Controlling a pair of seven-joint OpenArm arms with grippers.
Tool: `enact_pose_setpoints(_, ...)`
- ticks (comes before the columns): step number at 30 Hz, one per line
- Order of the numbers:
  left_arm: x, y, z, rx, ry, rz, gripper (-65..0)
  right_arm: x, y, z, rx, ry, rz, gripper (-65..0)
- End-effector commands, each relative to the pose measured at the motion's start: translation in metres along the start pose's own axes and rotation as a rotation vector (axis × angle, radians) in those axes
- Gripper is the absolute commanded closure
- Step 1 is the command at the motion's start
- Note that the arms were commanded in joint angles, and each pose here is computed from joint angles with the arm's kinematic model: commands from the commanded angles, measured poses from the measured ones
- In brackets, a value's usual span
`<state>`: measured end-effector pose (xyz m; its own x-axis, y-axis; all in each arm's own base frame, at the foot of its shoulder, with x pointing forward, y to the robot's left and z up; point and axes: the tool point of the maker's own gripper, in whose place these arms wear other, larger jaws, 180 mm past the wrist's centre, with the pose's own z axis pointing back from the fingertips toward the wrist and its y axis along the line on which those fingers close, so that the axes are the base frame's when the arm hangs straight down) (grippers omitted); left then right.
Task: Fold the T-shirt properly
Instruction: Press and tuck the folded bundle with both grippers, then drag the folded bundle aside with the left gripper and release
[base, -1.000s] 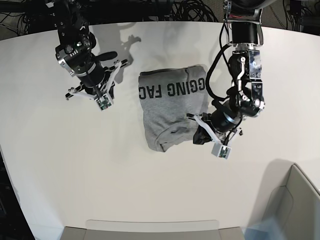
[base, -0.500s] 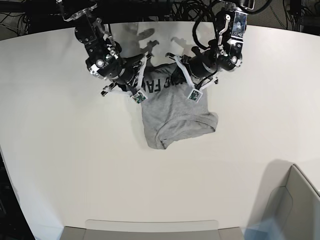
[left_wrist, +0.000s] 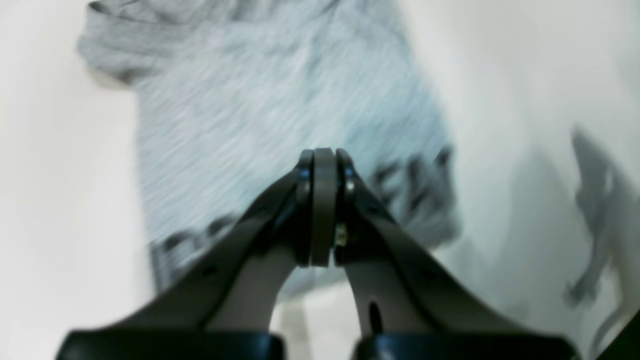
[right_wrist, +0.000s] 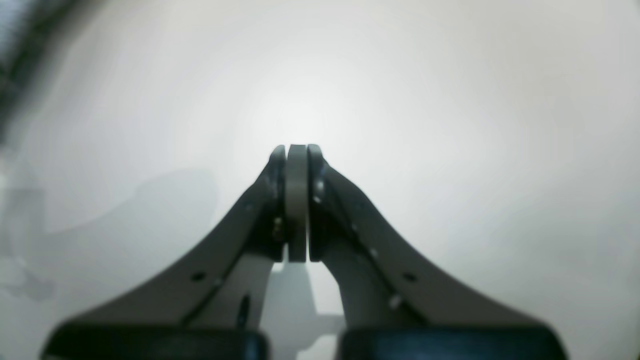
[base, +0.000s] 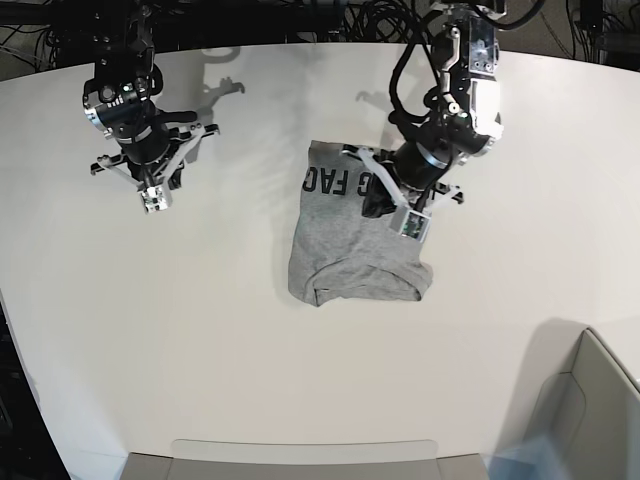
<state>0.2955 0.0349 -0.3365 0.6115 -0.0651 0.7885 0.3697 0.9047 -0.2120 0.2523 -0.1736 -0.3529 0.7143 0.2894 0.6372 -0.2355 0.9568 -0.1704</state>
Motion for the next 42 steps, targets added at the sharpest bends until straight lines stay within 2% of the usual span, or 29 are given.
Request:
enact_pose_setpoints(1,0.018,-0.01,-0.003,-0.031,-0.077,0.02,0.0,0.007,-0.007,0.005,-0.018,-0.035,-0.001,0.0)
enact_pose_setpoints(5,0.0,-0.014,-0.03,-0.05,-0.036,0.097,0.0,-0.012,-0.008,0.008,-0.021,0.008,-0.011,0.0)
enact_pose_setpoints(7,-0.008,-0.002,-0.047,-0.012,0.008,0.149,0.0,-0.02,-0.005,0.009,-0.013,0.025,-0.011,0.0)
enact_pose_setpoints(10,-0.042,0.018,-0.071,0.062,0.111,0.247,0.0,-0.026,-0.004,0.011,-0.011,0.04,-0.013,0.0)
enact_pose_setpoints(13,-0.073,0.049,-0.077,0.139,0.159,0.261,0.0,-0.023,-0.002,0.013,-0.008,0.009,-0.011,0.0)
enact_pose_setpoints(16,-0.103,0.088,-0.068,0.208,0.223,0.232,0.0,-0.02,0.0,0.015,-0.005,-0.016,-0.009,0.0)
enact_pose_setpoints(19,-0.115,0.129,-0.049,0.279,0.26,0.176,0.0,-0.022,0.0,0.015,-0.004,-0.012,-0.009,0.0)
enact_pose_setpoints(23,-0.112,0.184,-0.02,0.373,0.277,0.106,0.0,-0.022,0.002,0.015,0.0,-0.01,-0.008,0.0)
enact_pose_setpoints(28,-0.101,0.235,0.011,0.483,0.253,0.129,0.0,-0.021,0.012,0.014,0.025,-0.013,0.0,0.0)
enact_pose_setpoints(34,-0.107,0.252,0.028,0.535,0.241,0.184,0.0,-0.026,0.029,0.013,0.07,0.0,0.016,0.0)
enact_pose_setpoints(42,-0.124,0.264,0.049,0.601,0.206,0.315,0.0,-0.037,0.032,0.017,0.078,0.025,0.018,0.0)
